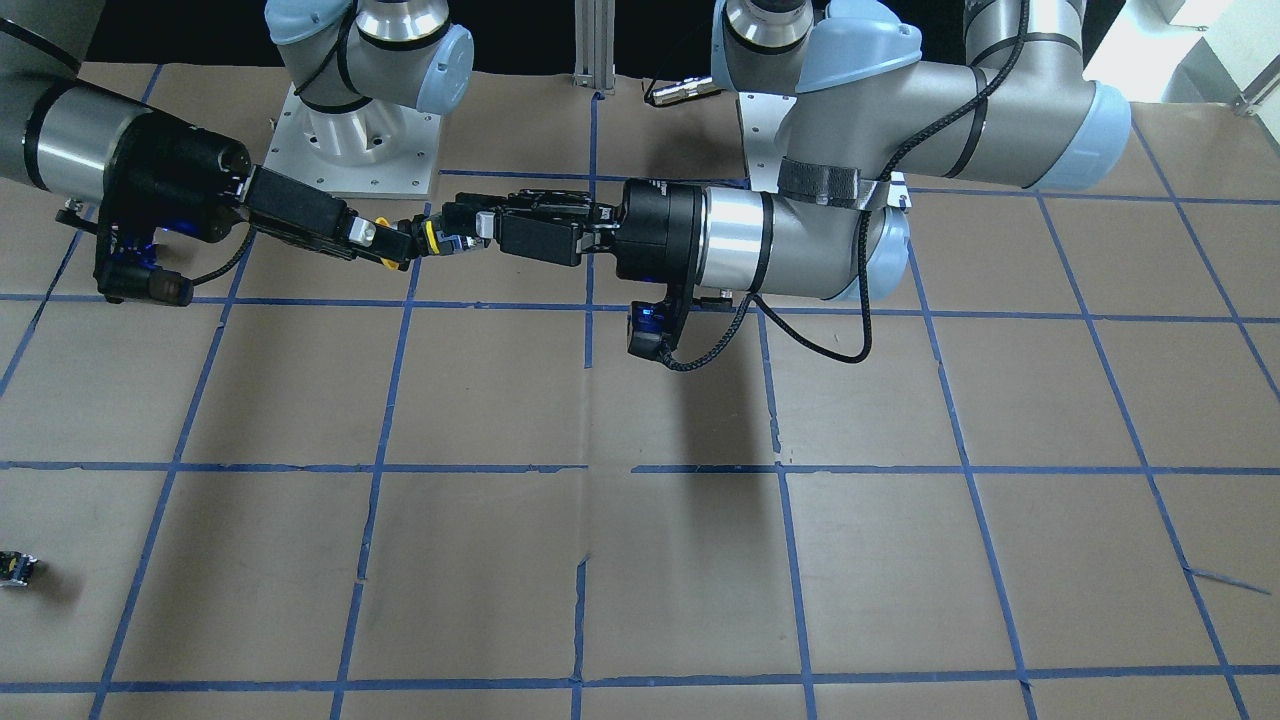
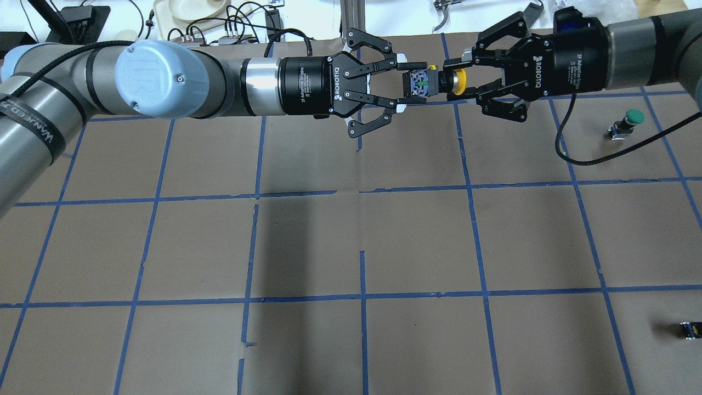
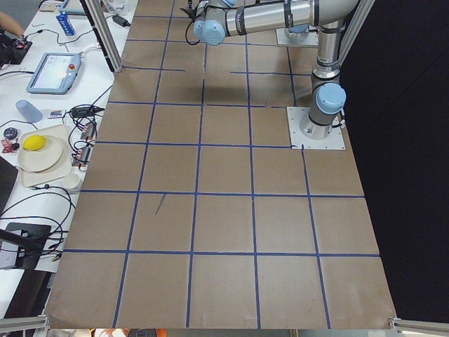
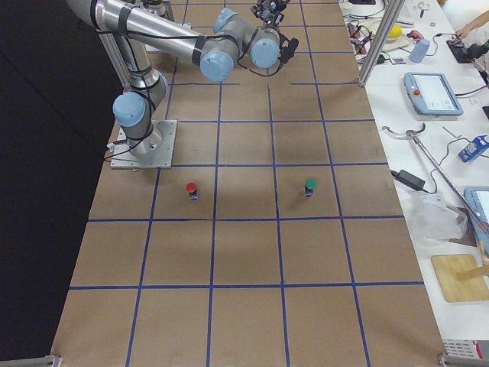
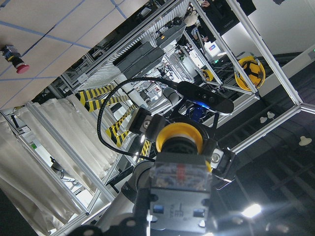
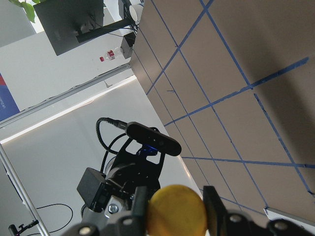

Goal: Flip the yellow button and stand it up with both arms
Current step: 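Close the right gripper on the yellow cap held by the left gripper, then open and withdraw the left gripper while the right gripper carries the button away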

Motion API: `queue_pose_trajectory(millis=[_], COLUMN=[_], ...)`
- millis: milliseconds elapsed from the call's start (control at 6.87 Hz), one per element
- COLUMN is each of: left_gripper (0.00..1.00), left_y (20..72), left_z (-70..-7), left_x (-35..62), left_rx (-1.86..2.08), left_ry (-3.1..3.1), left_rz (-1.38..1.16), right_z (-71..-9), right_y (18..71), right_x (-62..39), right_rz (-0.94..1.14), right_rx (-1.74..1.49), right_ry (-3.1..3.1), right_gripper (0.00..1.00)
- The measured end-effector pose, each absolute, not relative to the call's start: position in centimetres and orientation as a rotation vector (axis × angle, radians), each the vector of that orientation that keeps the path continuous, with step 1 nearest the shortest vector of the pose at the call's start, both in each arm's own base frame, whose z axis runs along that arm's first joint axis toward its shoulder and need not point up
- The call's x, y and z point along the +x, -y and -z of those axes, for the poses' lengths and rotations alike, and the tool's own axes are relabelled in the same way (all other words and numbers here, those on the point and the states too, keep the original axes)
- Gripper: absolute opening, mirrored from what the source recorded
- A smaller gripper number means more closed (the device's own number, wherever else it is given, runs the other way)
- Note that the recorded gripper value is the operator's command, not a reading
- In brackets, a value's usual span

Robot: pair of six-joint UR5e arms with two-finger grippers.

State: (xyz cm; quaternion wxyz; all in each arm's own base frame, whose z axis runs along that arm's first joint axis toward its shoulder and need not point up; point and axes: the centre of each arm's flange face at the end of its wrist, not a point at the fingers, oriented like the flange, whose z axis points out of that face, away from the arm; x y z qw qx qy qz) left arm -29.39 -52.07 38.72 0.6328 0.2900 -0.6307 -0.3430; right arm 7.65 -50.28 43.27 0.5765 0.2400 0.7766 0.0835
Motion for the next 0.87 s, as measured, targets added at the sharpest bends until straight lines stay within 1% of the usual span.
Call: queue_pose_trajectory(millis=[146, 291, 874], left_gripper=[0.86, 0.92, 0.91], left_y=[52.0, 51.9, 51.7], left_z=[-38.8, -39.1, -40.9], left_x=[-29.4, -29.3, -28.9], left_rx=[0.662, 0.662, 0.665], left_ry=[1.443, 1.444, 1.464], left_rz=[0.783, 0.783, 0.798], right_z=[-43.4, -43.4, -45.0], right_y=[50.2, 50.2, 50.4], right_x=[7.7, 7.7, 6.3], right_rz=[-0.196, -0.195, -0.14], right_rx=[0.562, 0.561, 0.552], right_ry=[-1.819, -1.819, -1.861], right_gripper=[0.19, 0.19, 0.19])
